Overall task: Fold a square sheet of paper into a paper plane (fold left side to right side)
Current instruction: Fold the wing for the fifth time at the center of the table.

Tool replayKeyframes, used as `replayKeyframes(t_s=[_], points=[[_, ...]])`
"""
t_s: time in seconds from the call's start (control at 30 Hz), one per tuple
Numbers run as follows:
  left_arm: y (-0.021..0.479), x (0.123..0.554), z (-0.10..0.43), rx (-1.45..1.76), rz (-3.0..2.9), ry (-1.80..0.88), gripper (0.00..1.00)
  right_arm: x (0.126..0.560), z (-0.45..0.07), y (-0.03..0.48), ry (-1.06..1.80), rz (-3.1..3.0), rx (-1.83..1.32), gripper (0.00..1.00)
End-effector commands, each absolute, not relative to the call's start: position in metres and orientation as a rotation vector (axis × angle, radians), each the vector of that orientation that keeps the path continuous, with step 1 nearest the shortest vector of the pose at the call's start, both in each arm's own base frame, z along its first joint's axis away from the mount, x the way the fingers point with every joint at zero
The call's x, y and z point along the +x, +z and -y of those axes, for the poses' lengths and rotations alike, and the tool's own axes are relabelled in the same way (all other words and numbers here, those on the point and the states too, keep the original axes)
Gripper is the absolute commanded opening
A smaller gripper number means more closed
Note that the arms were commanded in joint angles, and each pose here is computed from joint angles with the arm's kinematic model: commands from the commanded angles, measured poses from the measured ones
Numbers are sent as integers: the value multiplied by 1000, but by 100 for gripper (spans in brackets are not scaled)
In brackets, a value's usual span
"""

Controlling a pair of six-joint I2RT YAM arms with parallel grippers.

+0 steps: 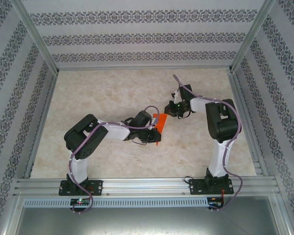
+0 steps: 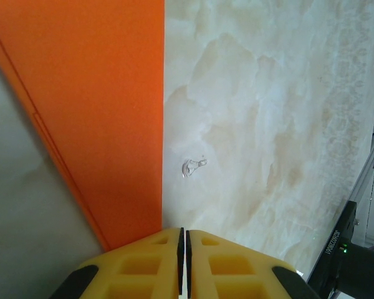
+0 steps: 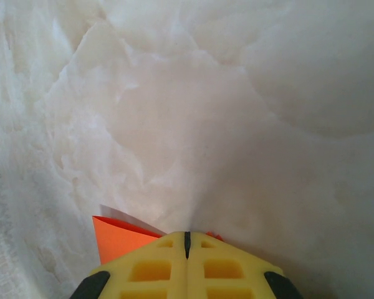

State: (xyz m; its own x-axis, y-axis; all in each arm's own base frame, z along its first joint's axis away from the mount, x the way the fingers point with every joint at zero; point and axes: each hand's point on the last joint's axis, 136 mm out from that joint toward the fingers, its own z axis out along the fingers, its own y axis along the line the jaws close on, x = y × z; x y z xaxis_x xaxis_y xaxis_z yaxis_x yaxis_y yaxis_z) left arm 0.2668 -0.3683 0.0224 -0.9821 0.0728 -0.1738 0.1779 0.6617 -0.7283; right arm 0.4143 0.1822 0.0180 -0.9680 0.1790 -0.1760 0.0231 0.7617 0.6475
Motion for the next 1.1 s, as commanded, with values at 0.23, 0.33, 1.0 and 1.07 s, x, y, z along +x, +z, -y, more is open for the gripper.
replayKeyframes(t_s=[0.23,0.33,1.0,1.07], points=[[-5,238,361,230,-2890,-1187,14,461,-143,35,837,-2628,197,0],[-4,239,361,229,-2885,-1186,14,459,-142,60,842,-2580,176,0],[4,240,358,226,-2846,-1179,15,349,-221,29,1131,-2707,98,0],[9,241,358,236,-2829,-1180,16,346,-219,19,1104,-2739,115,0]])
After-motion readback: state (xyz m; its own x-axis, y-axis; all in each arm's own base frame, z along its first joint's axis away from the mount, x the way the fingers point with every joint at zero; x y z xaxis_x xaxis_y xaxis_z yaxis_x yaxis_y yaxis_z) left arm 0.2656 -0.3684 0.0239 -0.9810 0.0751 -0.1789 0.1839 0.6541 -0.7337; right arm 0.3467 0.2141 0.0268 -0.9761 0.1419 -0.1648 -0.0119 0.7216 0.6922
